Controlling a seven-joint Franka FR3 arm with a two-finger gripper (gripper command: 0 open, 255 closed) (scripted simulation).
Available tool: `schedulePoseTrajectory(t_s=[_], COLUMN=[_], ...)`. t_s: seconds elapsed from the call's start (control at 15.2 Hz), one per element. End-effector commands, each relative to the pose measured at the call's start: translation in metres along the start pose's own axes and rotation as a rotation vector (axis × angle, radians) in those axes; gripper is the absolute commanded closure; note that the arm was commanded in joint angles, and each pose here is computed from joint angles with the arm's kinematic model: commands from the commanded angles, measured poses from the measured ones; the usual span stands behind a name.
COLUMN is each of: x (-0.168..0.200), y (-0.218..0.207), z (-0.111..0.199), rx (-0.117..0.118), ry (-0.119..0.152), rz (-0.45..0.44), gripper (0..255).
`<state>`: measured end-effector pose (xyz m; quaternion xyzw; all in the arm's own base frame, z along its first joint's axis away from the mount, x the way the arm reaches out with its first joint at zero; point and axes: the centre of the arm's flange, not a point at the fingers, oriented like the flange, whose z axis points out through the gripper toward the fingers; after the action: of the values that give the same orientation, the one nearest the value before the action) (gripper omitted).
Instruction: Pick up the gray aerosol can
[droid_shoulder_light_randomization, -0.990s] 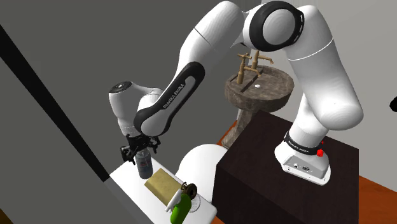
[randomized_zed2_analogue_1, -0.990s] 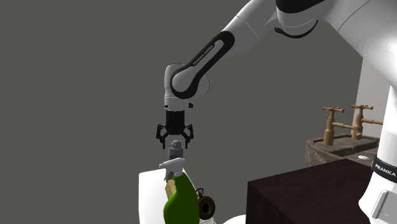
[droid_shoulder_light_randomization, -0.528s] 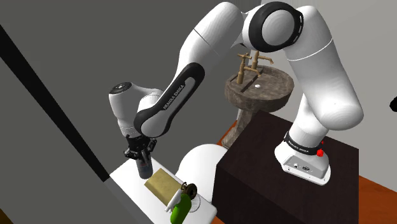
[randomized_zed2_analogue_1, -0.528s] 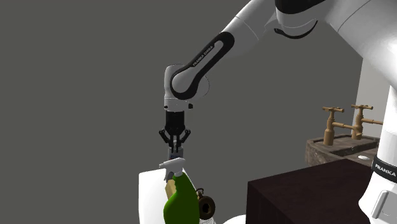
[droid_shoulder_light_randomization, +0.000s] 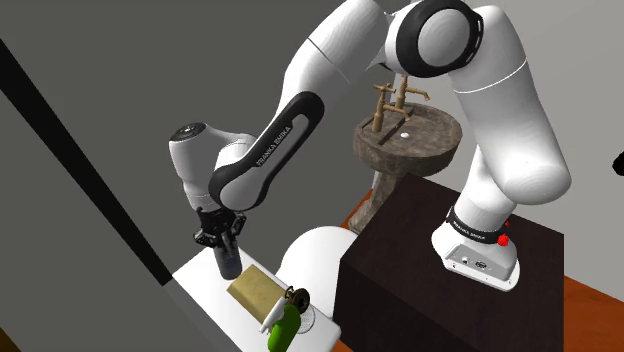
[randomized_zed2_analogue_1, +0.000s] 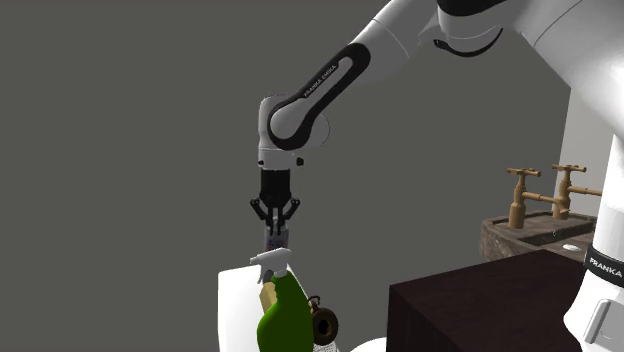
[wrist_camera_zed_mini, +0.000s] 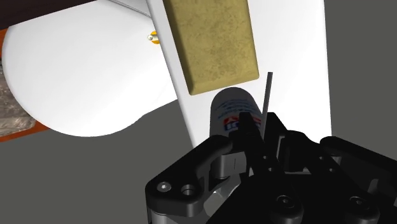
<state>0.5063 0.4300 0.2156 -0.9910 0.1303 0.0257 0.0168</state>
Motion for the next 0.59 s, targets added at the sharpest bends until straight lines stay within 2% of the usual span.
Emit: schedulePoseTrajectory(t_s=[0.0,0.53], x=[0.0,-0.002], y=[-0.001,-0.002], z=[-0.012,-0.054], rx=[0.001,0.001], ry=[0.001,0.001], rz=[0.0,0.0], gripper=[255,255])
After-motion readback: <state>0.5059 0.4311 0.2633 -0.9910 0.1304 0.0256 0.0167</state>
